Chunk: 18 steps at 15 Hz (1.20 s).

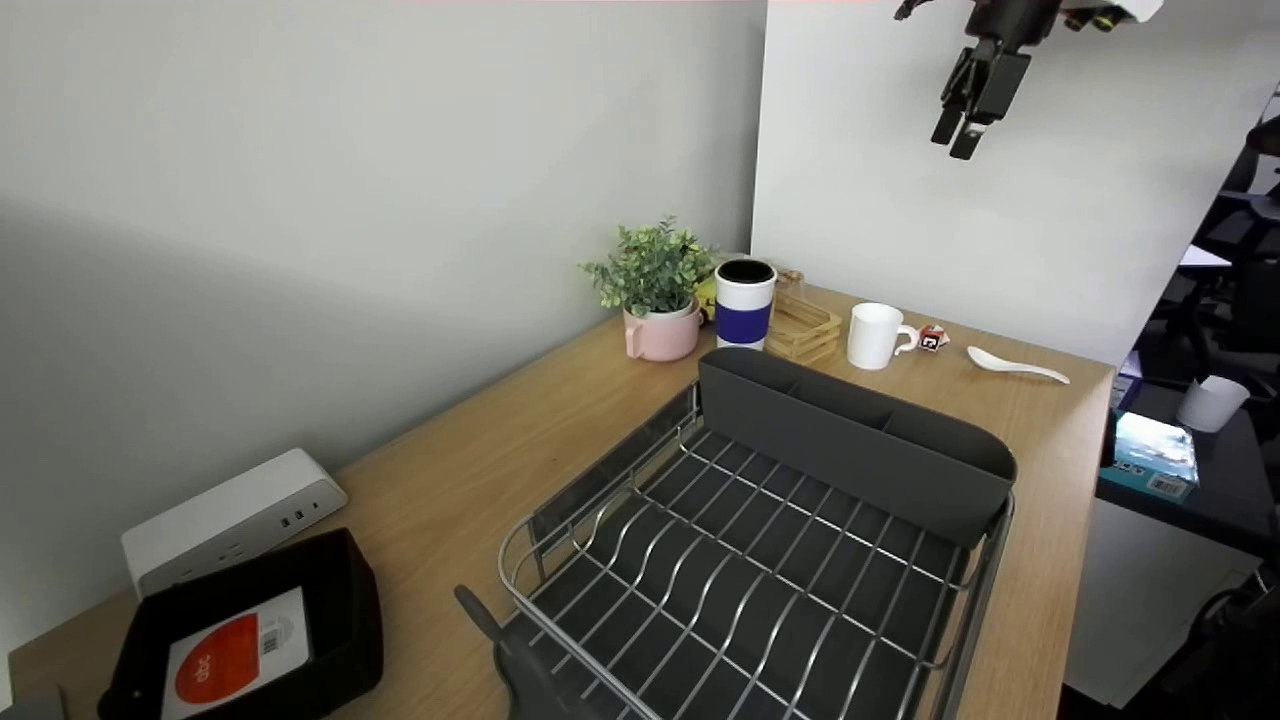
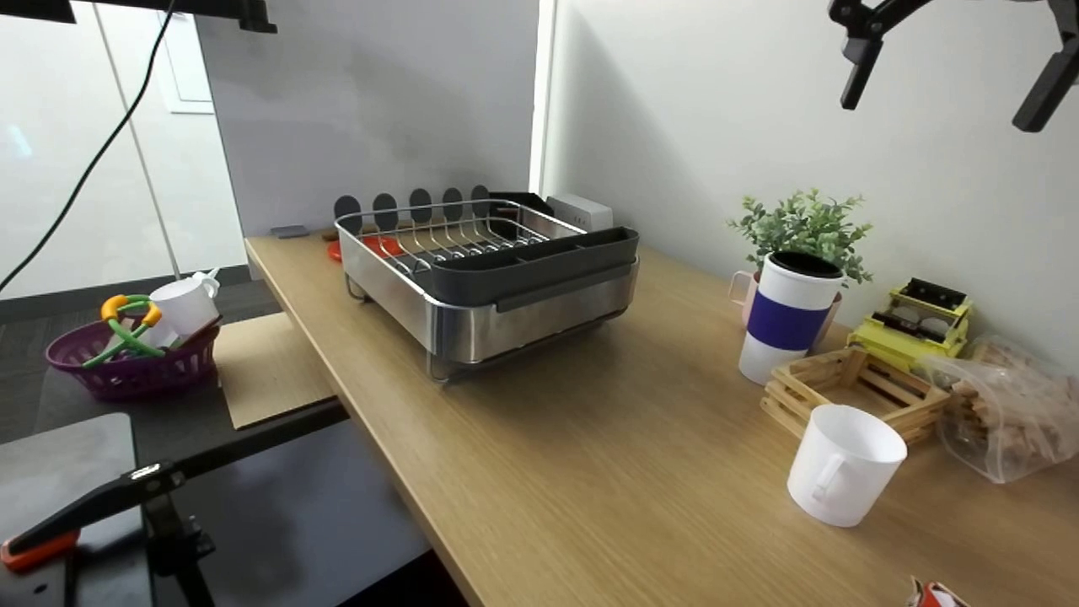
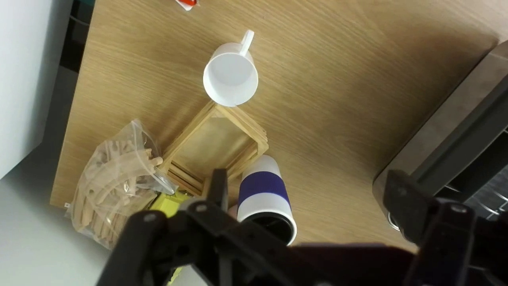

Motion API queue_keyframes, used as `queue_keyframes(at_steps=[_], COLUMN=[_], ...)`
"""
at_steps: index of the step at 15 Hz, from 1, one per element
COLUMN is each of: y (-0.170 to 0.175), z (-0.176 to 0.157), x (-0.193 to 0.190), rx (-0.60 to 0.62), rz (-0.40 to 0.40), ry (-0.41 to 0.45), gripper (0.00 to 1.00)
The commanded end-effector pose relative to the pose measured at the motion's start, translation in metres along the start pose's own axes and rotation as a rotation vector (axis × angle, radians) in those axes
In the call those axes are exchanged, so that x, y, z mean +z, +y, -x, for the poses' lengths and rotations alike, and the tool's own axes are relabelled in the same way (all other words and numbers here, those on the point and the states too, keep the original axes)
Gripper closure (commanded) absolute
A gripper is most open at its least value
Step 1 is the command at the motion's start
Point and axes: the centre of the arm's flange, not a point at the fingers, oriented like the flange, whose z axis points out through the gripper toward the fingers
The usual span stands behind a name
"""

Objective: Put the white mug on the plate dryer

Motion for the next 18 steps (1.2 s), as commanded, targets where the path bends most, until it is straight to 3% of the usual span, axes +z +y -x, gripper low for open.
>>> queue_keyframes(at_steps=[1,7,18], y=[0.001,0.009,0.036], z=[-0.002,-0.012,-0.036], x=[0.000,0.006,0.086], rx=[-0.006,-0.025,0.019], rz=[0.002,0.000,-0.104], ry=[0.000,-0.003,-0.118], gripper=[0.00,0.00,0.00])
